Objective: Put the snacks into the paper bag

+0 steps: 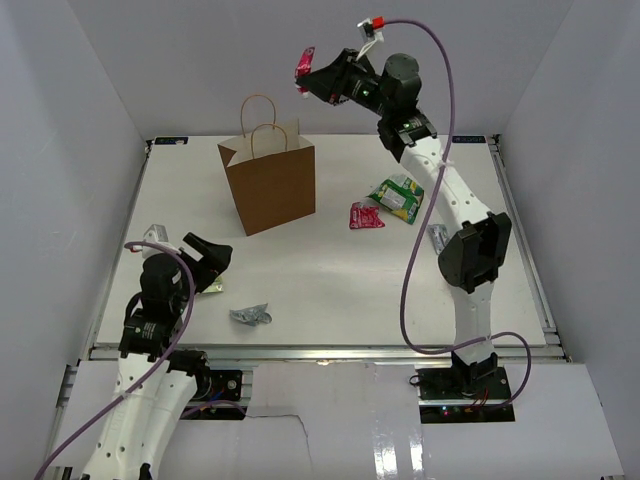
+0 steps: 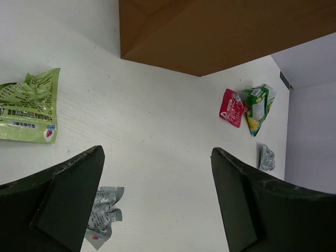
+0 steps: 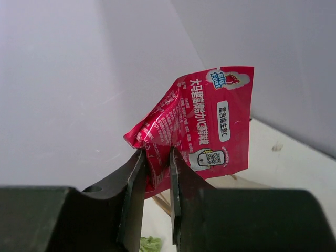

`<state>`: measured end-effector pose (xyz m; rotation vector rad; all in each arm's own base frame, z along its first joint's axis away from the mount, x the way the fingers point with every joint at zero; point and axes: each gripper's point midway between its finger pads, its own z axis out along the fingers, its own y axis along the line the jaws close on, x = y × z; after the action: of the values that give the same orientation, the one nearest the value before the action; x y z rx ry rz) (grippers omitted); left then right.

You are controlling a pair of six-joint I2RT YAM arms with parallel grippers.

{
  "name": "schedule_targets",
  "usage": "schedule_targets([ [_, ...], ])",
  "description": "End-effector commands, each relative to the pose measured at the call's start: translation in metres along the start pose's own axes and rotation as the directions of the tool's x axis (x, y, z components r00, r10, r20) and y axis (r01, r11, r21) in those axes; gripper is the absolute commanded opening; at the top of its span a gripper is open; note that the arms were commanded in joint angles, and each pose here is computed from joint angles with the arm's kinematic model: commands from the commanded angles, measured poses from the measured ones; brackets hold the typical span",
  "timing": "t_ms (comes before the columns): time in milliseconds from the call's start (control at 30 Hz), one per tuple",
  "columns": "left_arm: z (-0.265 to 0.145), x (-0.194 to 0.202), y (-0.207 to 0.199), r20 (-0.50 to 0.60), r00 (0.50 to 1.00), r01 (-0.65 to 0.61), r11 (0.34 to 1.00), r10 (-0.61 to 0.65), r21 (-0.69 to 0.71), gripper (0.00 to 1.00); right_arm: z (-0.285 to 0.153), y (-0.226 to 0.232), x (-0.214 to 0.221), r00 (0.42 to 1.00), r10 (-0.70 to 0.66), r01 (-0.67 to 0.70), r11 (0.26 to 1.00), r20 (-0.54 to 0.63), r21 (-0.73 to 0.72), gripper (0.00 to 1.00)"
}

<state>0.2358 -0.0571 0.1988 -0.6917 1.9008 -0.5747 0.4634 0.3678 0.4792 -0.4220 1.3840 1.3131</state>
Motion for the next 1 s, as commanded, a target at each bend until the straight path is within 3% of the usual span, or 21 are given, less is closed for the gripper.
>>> schedule_targets([
  [0,-0.006,-0.004,-0.007,0.014,1.0,0.024,0.999,-0.024,0.031,0.92,0.011,0.016,-0.014,0.987,0.132,-0.133,0.991,0.093,0.003,0.08],
  [267,-0.003,0.001,-0.006,-0.007,0.999,0.037,0.999,-0.037,0.025,0.92,0.013,-0.006,0.028,0.95,0.309,-0.312,0.947,0.051,0.072,0.08],
  [533,-0.001,0.002,-0.007,-0.021,0.999,0.043,0.999,-0.043,0.021,0.92,0.013,-0.02,0.074,0.873,0.486,-0.485,0.859,0.034,0.163,0.08],
  [967,-0.001,0.005,-0.006,-0.028,0.998,0.051,0.998,-0.05,0.022,0.92,0.02,-0.017,0.096,0.852,0.524,-0.516,0.839,0.002,0.172,0.1],
])
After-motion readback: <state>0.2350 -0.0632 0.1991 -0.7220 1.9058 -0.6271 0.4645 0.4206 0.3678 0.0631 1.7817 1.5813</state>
